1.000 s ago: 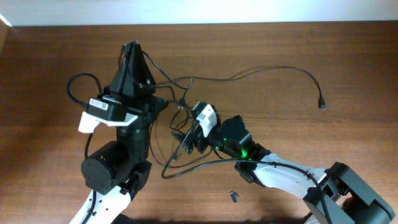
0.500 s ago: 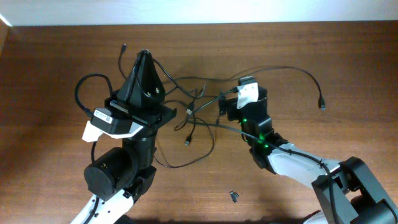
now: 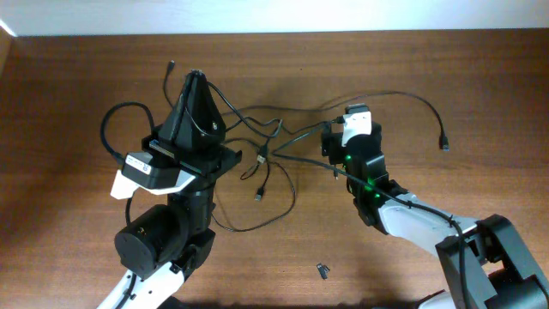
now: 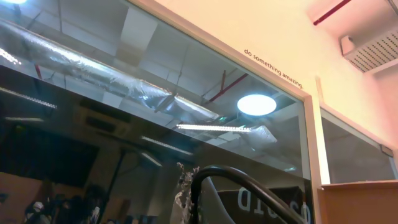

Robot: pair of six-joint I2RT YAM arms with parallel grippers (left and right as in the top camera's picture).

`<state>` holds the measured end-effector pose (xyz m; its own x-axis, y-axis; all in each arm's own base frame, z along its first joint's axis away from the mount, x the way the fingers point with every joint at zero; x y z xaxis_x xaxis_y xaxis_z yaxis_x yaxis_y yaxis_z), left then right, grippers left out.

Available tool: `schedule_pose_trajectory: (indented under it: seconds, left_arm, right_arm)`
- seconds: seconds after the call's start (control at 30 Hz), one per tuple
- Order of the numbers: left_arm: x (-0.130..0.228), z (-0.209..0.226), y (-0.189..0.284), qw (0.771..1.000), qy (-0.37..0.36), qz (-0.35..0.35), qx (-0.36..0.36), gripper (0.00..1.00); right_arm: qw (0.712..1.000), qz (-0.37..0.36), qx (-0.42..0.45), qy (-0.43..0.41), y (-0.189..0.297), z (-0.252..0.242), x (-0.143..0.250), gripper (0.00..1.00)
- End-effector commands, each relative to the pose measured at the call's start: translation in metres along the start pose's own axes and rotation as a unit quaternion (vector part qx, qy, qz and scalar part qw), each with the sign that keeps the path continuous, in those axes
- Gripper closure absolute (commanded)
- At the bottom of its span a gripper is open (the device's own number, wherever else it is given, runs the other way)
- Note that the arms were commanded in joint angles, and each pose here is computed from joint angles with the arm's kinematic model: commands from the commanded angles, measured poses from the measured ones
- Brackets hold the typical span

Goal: Untangle cables
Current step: 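Pull the left gripper left and right gripper right, stretching the cable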

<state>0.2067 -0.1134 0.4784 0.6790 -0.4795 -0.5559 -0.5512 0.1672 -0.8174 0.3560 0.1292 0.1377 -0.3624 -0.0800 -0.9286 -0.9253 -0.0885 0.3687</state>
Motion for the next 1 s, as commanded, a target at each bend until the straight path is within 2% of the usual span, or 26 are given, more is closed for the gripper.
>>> schedule_pose_trajectory:
  seconds: [0.0,0.27,0.3,0.37,0.43,0.5,0.63,0.7,0.77,0.87,0.97]
  left_arm:
    - [-0.005,0.000,-0.001,1.000,-0.005,-0.010,-0.003,1.00]
    - [-0.014,0.003,-0.001,0.999,-0.008,-0.037,-0.020,1.00]
    - [-0.014,0.003,-0.001,0.999,-0.016,-0.036,-0.022,1.00]
    - [-0.014,0.003,-0.001,0.999,-0.019,-0.035,-0.023,1.00]
    - [-0.015,0.003,-0.001,0.999,-0.019,-0.037,-0.023,1.00]
    - [-0.015,0.003,-0.001,0.999,-0.019,-0.037,-0.023,1.00]
    - [-0.013,0.004,-0.001,0.995,-0.087,-0.029,-0.027,1.00]
    - [-0.004,0.009,-0.001,0.992,-0.119,-0.002,-0.051,1.00]
    - [0.014,0.020,0.002,0.980,-0.164,0.059,-0.096,1.00]
    - [0.048,0.044,0.014,0.941,-0.238,0.176,-0.164,1.00]
    - [0.071,0.066,0.025,0.907,-0.283,0.249,-0.191,1.00]
  right_arm:
    - [1.000,0.000,0.012,-0.004,-0.001,-0.006,-0.001,0.17]
    - [1.000,0.014,0.013,0.000,-0.001,-0.006,0.003,0.17]
    - [1.000,0.014,0.013,0.000,-0.001,-0.006,0.003,0.21]
    - [1.000,0.014,0.010,0.000,-0.001,-0.006,0.003,0.45]
    - [1.000,0.014,0.010,0.000,-0.001,-0.006,0.003,0.80]
    - [1.000,0.016,0.011,0.001,-0.001,-0.006,0.004,0.96]
    - [1.000,0.017,0.011,0.001,-0.001,-0.006,0.004,0.96]
    - [1.000,0.017,0.011,0.001,-0.001,-0.006,0.004,0.96]
    - [1.000,0.017,0.011,0.001,-0.001,-0.006,0.004,0.96]
    - [1.000,0.016,0.012,0.001,-0.001,-0.006,0.004,0.96]
    - [1.000,0.015,0.015,-0.001,-0.001,-0.009,0.004,0.96]
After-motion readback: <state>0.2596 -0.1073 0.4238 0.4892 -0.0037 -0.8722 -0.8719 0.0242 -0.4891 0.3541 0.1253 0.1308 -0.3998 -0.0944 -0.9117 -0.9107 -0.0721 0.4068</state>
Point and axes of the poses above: each gripper's point midway between its finger pads, its own y axis back along the fingers, its own z axis along the line the jaws close on, x = y × z, the point moved 7 cm from there along y, back along the fingers
